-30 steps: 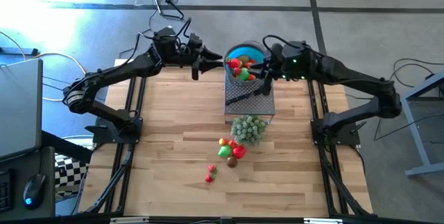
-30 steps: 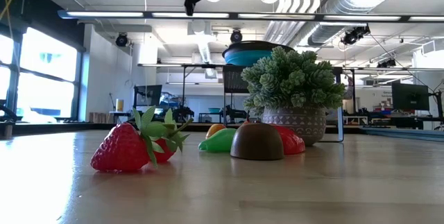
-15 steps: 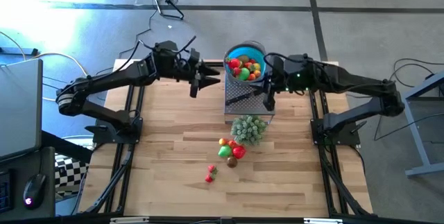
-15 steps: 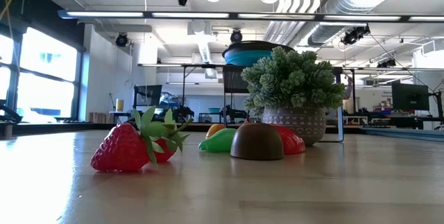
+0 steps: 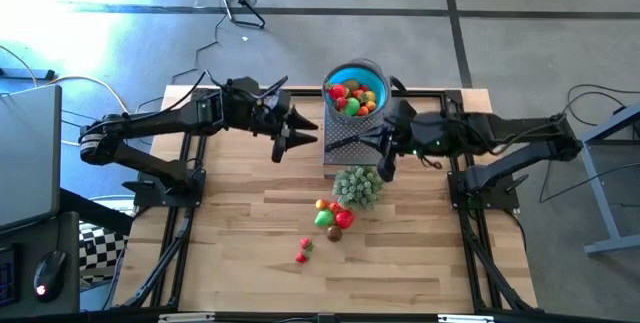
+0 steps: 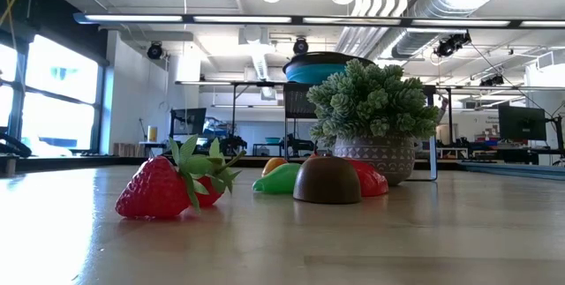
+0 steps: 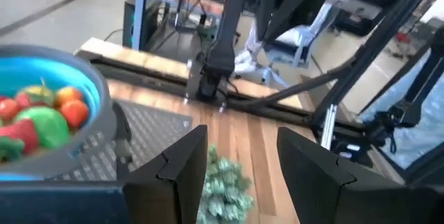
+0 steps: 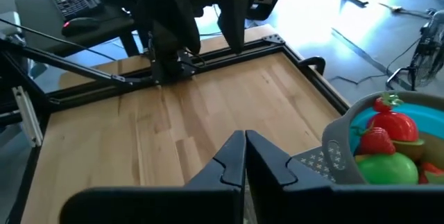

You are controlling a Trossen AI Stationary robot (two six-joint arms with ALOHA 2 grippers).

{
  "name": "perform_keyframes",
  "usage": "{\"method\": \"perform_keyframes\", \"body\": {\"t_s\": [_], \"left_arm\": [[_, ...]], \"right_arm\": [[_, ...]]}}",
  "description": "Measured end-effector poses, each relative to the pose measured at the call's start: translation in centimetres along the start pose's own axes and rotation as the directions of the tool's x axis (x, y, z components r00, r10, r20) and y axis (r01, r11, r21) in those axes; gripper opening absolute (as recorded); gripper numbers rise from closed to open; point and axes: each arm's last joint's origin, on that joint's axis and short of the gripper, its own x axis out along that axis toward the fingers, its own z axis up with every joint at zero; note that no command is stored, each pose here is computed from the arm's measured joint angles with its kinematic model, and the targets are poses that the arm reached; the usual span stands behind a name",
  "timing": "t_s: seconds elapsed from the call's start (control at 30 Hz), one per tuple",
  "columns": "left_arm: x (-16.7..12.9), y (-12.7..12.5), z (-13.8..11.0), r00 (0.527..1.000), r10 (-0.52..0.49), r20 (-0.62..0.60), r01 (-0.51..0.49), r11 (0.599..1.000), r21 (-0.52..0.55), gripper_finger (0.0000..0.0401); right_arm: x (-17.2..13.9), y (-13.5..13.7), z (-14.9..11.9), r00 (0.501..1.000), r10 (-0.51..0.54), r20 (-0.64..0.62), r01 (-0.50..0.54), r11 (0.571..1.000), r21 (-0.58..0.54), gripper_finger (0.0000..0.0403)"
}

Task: Pick & Place Fruit
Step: Put the red strawberry into the blue strainer bowl

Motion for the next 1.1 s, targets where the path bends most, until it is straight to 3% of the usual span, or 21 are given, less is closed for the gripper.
{"method": "perform_keyframes", "body": {"t_s": [0.17,0.47,0.63,0.8,1.1], "left_arm": [[0.5,-1.7,-1.3,0.996,0.024,-0.087,-0.025,1.000,-0.011,0.0170],[0.8,-6.8,-3.9,0.977,0.086,-0.196,-0.098,0.994,-0.055,0.0170],[0.6,-9.6,-5.8,0.954,0.165,-0.250,-0.206,0.967,-0.148,0.0170],[1.0,-12.5,-7.9,0.938,0.126,-0.323,-0.213,0.945,-0.250,0.0170],[2.6,-17.0,-12.0,0.921,0.166,-0.351,-0.276,0.915,-0.293,0.0170]], "right_arm": [[-0.7,1.6,-0.5,1.000,0.014,0.008,-0.014,1.000,-0.028,0.0003],[-1.3,2.8,-1.2,0.999,0.040,-0.019,-0.041,0.997,-0.071,0.0003],[-1.3,2.8,-1.7,0.997,0.038,-0.063,-0.044,0.995,-0.091,0.0003],[-1.4,2.7,-2.0,0.992,0.053,-0.111,-0.062,0.995,-0.081,0.0003],[-1.4,2.7,-2.2,0.991,0.058,-0.124,-0.070,0.993,-0.092,0.0003]]}}
